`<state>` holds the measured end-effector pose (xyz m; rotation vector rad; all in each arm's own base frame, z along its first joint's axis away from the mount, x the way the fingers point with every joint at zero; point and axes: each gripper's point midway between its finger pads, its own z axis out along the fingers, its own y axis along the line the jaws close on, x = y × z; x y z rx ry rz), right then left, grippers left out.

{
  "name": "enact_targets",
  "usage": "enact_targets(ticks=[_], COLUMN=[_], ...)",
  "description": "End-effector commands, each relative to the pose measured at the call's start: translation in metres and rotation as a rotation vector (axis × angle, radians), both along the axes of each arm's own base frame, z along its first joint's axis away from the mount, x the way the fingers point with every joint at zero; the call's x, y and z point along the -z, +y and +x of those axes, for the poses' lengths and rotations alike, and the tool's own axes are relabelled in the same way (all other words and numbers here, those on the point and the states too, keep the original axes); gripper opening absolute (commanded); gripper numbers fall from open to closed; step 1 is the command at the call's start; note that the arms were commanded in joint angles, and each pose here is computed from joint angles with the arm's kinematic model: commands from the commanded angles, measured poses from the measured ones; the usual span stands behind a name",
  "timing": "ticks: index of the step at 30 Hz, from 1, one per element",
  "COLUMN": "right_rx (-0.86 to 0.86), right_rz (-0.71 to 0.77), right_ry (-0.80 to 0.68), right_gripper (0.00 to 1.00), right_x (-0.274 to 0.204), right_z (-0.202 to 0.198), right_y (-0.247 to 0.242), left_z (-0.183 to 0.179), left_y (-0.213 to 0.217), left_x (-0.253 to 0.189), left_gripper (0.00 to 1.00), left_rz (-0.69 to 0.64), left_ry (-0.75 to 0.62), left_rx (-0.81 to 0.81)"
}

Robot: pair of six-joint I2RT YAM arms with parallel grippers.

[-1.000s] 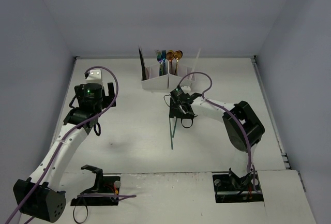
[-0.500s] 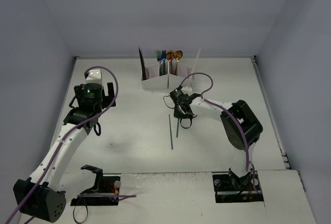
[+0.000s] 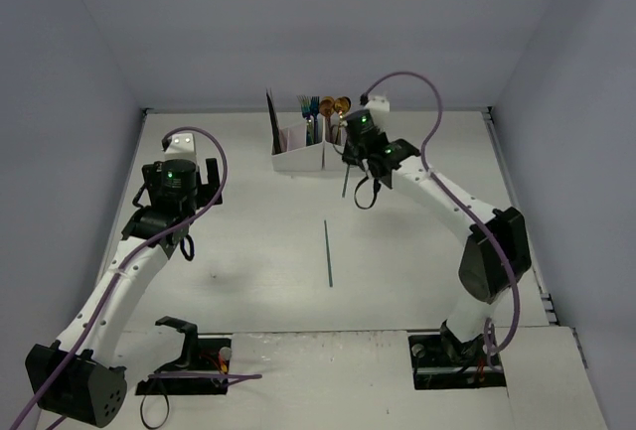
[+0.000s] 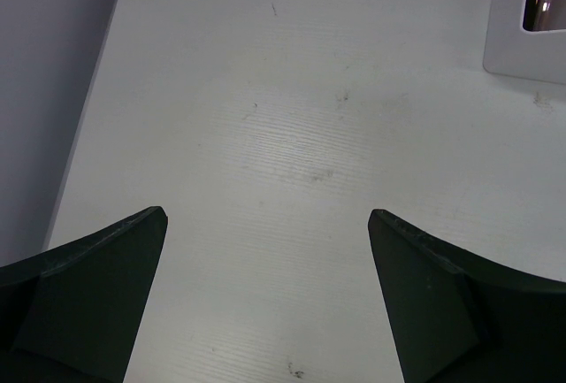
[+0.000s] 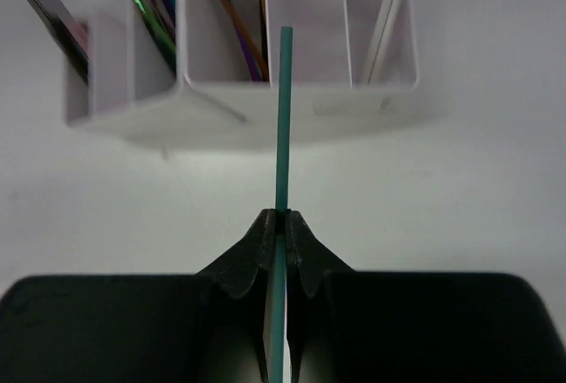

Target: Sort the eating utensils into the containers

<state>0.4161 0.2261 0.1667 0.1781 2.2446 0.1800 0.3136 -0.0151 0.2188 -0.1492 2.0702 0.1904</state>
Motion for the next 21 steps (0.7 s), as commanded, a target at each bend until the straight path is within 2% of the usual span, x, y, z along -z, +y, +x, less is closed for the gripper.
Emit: enact_targets(ticks=[1,6,11,17,21], right_rx=[0.132,0.182,0.204,0.173,0.157], right_rz=[0.011,0.056,0.035,0.009,-0.017], right_ry=[-0.318,-0.566,-0.698,-0.743,-0.704], right_gripper=[0.00,0.00,0.00,0.00,0.00], right_x=[-0.119,-0.167,-0.175,-0.146,-0.105], right_z=[0.049,0.092,0.127,0.174,0.196], right_y=[-0.050,-0.075,-0.087,-0.085,-0.076], left_z=[0.008,0.009,0.010,0.012,0.011], left_y=[0.002,0.001,0.001,-0.001,-0.001], left_x=[-0.025,-0.023,-0.020,-0.017,-0.016], left_gripper=[0.97,0.97,0.97,0.98,0.97], left_rz=[-0.011,-0.011,-0.008,-0.010,-0.007], left_ry=[-0.091,-0.083,-0.074,-0.062,-0.061], left_rx=[-0.009,-0.007,-0.007,0.002,-0.002])
